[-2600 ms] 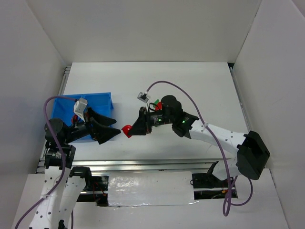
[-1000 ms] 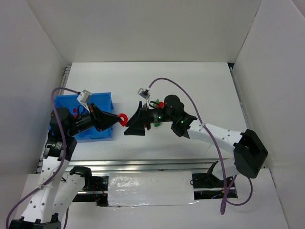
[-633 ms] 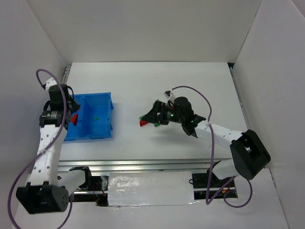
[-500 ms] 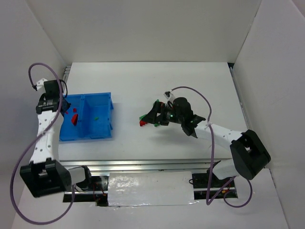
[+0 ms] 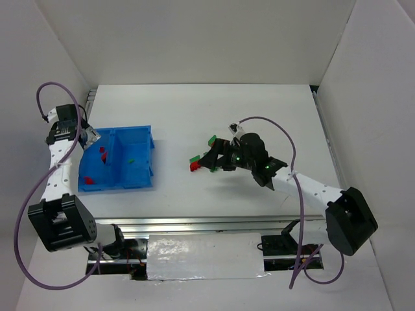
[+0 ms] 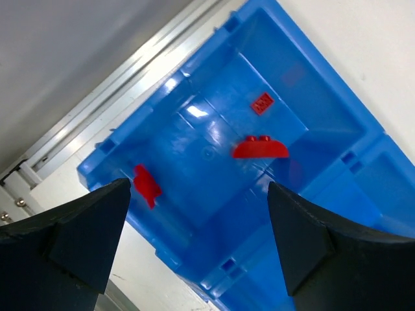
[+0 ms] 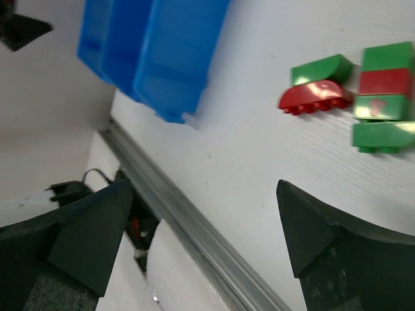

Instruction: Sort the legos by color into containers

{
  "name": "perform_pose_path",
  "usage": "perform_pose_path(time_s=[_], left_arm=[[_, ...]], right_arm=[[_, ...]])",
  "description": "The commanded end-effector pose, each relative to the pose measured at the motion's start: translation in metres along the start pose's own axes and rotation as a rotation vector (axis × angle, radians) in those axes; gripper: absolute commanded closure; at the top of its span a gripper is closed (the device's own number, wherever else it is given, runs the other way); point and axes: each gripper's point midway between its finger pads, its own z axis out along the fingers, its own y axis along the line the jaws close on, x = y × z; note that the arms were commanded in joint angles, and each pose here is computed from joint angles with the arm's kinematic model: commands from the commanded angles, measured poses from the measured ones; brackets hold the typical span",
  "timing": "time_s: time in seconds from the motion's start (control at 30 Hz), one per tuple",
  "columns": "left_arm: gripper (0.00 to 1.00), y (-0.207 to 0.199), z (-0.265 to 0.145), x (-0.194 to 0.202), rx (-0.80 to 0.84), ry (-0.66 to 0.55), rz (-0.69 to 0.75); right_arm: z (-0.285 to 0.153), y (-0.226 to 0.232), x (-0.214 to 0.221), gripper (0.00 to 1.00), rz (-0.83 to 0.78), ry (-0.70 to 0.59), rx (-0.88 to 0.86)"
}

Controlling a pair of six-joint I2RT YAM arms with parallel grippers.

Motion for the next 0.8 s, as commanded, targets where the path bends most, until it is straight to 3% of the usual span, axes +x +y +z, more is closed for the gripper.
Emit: perform_pose_path(time_s=[0.0, 0.1, 0.17, 0.23, 0.27, 0.4, 0.6, 0.77], left_arm=[[0.01, -0.013, -0.019, -0.010, 0.124, -0.036, -0.003], [0.01, -0.029, -0.047, -0.008, 0.291, -0.070, 0.012], [0.01, -0.036, -0.075, -0.007, 0.403, -0.135, 0.026], [0.00, -0.053, -0.096, 0.013, 0.521, -0.133, 0.083], [0.00, -0.055, -0.113, 0.013, 0.575, -0.169, 0.085], [0.01, -0.059, -0.135, 0.048, 0.733, -0.124, 0.138], [0.00, -0.050, -0.139, 0.073, 0.758, -0.163, 0.179], [0.00, -0.060, -0.148, 0.085, 0.833, -0.130, 0.221]], right_arm=[[-0.002, -0.021, -0.012, 0.00, -0.051, -0.051, 0.149], [0.004, -0.060, -0.013, 0.00, -0.092, -0.018, 0.365], [0.009, -0.086, 0.004, 0.00, -0.122, 0.073, 0.488], [0.016, -0.103, -0.002, 0.00, -0.195, 0.087, 0.582], [0.017, -0.106, -0.003, 0.00, -0.232, 0.098, 0.589], [0.026, -0.118, -0.006, 0.02, -0.332, 0.132, 0.615], [0.047, -0.144, -0.004, 0.05, -0.406, 0.222, 0.686], [0.066, -0.149, 0.007, 0.07, -0.444, 0.283, 0.625]])
